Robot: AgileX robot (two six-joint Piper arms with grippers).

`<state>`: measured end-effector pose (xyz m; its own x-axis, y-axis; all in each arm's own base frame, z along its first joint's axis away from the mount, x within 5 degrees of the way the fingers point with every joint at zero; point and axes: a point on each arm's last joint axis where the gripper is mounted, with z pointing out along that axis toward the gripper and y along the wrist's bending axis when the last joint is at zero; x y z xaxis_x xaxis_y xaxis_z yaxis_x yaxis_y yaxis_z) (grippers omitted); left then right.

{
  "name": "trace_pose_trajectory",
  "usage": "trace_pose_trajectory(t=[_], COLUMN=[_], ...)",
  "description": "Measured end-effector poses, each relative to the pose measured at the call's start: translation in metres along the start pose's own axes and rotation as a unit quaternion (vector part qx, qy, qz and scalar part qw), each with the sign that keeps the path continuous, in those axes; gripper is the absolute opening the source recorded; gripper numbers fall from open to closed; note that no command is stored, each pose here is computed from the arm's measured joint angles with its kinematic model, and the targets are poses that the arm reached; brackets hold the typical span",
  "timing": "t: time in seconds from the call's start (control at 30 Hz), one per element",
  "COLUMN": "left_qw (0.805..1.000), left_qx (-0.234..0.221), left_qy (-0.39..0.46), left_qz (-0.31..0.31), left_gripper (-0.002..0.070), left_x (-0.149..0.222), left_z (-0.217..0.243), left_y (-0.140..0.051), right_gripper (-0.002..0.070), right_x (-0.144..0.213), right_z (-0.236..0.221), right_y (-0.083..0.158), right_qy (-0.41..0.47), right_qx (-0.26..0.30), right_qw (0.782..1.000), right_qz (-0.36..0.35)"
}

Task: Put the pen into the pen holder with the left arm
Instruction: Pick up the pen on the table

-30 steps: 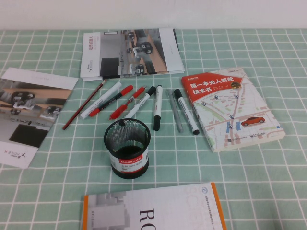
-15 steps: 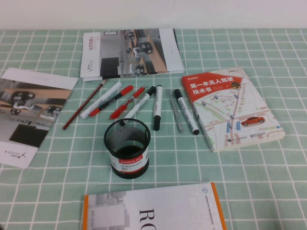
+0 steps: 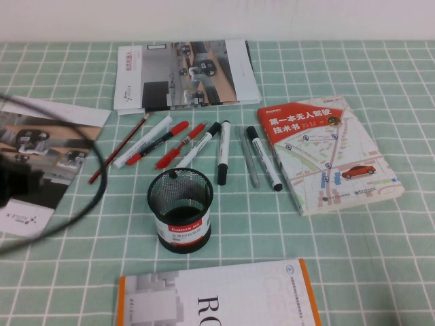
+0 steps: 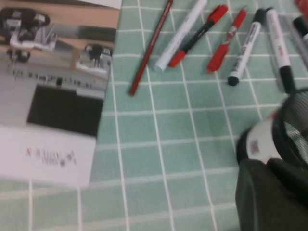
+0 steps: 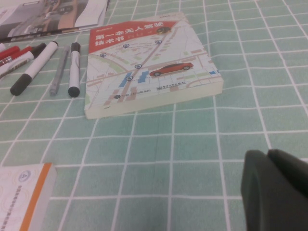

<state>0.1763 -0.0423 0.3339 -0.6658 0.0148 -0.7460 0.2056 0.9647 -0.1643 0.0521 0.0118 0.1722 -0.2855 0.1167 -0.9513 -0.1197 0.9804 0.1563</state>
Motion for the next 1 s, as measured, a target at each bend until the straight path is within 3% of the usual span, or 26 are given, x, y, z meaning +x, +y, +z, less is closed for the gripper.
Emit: trace_pose_trajectory(t=[0.3, 0.5, 0.77, 1.0], left_qw=[0.999, 0.993, 0.975, 0.963], left_qx=[-0.001, 0.005, 0.008, 0.001], left_qy=[0.034, 0.101, 0.189, 0.211], left_qz=[0.042, 0.061, 0.118, 0.165], left_gripper=[-0.0003, -0.0003, -0.0003, -0.0003], left_x=[-0.074, -0.11, -0.124, -0.123], left_z=[0.061, 0.125, 0.212, 0.256], left_y=[0.002, 0.006, 0.004, -0.002], right_gripper=[-0.002, -0.002, -0.002, -0.002], right_x=[0.0, 0.0, 0.0, 0.0], right_z=[0.0, 0.0, 0.0, 0.0], right_y=[0.0, 0.0, 0.0, 0.0], right_qy=[0.0, 0.0, 0.0, 0.0], right_qx=[0.0, 0.0, 0.0, 0.0], right_qw=[1.0, 1.0, 1.0, 1.0], right_qz=[0.0, 0.0, 0.0, 0.0])
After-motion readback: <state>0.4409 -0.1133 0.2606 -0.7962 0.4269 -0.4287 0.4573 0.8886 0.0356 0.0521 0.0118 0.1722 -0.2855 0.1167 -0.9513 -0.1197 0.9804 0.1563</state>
